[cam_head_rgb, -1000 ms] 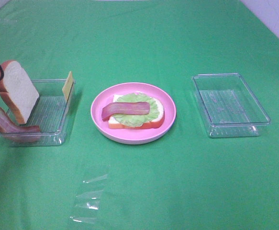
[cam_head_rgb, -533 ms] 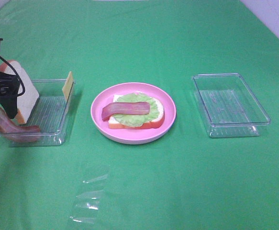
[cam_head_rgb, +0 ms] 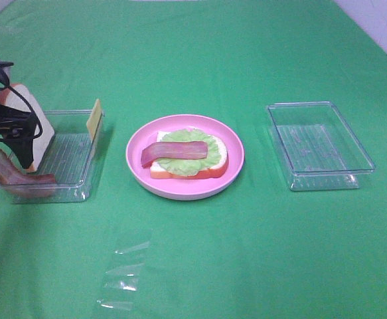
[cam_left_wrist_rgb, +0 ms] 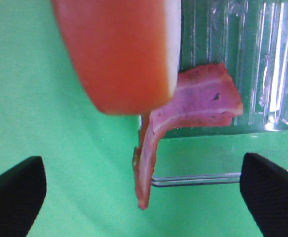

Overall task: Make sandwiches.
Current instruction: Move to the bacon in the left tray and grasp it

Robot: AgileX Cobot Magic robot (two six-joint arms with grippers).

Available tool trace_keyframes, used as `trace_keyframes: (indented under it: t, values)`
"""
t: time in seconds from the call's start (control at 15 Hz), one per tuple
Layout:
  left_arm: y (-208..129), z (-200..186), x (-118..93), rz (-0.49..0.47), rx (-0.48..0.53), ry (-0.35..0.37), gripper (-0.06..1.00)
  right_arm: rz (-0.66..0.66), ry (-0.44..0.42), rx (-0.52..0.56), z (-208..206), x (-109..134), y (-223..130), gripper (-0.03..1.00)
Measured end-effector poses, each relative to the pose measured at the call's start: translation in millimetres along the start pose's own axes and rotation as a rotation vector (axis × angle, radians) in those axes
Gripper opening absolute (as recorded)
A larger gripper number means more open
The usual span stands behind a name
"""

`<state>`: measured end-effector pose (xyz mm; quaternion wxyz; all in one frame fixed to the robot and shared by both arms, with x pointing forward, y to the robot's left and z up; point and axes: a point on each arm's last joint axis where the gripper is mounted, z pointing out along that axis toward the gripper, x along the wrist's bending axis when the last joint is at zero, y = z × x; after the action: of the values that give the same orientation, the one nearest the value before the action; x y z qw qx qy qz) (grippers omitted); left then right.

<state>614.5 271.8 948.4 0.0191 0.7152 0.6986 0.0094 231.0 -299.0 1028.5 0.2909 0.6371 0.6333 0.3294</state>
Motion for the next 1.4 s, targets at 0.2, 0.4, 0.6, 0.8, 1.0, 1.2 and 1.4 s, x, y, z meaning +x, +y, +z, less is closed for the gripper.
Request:
trace_keyframes:
  t: [0.2, 0.4, 0.6, 0.8, 1.0, 1.2, 1.4]
  values:
    - [0, 0, 0, 0.010, 0.000, 0.000, 0.99, 0.000, 0.000, 0.000, 0, 0, 0, 0.98]
    - [0, 0, -2, 0.004, 0.001, -0.019, 0.95, 0.000, 0.000, 0.000, 0, 0, 0, 0.98]
    - [0, 2, -4, -0.003, 0.006, -0.031, 0.86, 0.000, 0.000, 0.000, 0, 0, 0, 0.98]
    - [1, 9, -4, -0.008, 0.025, -0.037, 0.85, 0.000, 0.000, 0.000, 0, 0, 0, 0.98]
    - [2, 11, -4, -0.007, 0.019, -0.038, 0.64, 0.000, 0.000, 0.000, 0, 0, 0, 0.98]
    - [3, 12, -4, -0.008, 0.009, -0.038, 0.53, 0.000, 0.000, 0.000, 0, 0, 0, 0.98]
    - [3, 12, -4, -0.008, 0.009, -0.038, 0.52, 0.000, 0.000, 0.000, 0, 0, 0, 0.98]
